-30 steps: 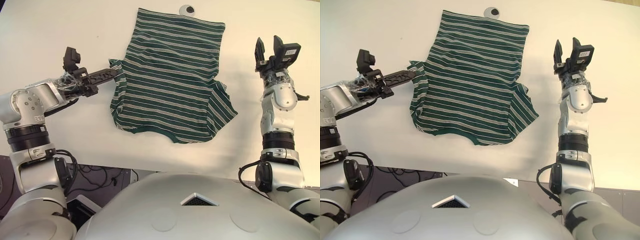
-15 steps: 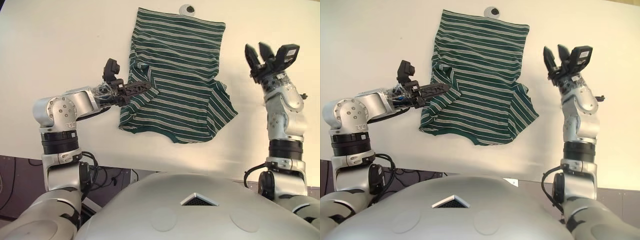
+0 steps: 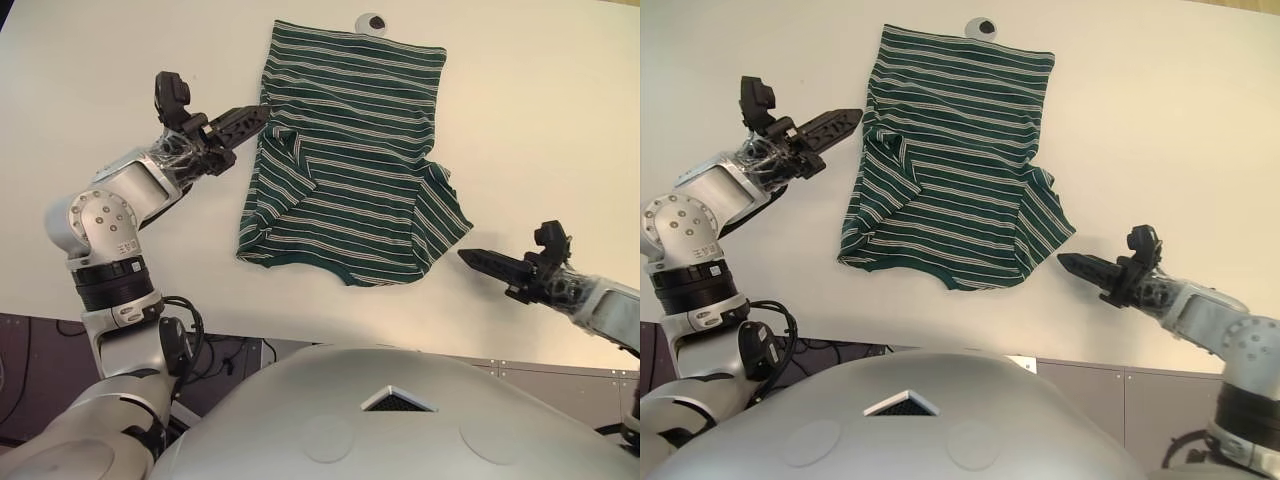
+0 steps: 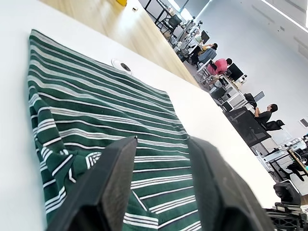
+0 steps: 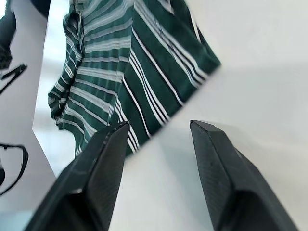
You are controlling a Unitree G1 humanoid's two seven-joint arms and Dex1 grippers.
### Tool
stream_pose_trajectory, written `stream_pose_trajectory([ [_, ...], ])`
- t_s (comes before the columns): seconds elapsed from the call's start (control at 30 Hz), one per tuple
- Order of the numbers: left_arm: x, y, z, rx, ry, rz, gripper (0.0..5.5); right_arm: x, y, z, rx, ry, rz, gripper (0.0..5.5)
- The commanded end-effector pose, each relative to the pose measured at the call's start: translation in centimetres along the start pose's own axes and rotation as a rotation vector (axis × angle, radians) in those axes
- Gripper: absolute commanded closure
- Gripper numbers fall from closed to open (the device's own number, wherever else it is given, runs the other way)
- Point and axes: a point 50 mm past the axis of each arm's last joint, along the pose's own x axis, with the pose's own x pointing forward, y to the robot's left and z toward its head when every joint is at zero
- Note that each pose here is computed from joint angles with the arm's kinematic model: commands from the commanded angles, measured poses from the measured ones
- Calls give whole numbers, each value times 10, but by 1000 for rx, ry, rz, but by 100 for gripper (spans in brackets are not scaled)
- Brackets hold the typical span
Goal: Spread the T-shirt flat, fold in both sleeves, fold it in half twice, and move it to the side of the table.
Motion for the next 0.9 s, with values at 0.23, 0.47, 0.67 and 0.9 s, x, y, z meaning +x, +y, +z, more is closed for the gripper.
stream_pose_trajectory([
  [0.23, 2, 3, 4, -4, -5, 27, 358, 12, -4, 5, 50, -108, -136, 398],
  [0.47, 2, 6, 5, -20, -23, 44, 358, 22, 35, 29, -35, -192, 48, 517],
  [0.67, 4, 6, 9, -9, -22, 44, 358, 37, 62, 33, -113, -124, 124, 546],
  [0.9, -2, 12, 6, -5, -24, 76, 358, 12, 18, 32, -50, -128, -90, 481],
])
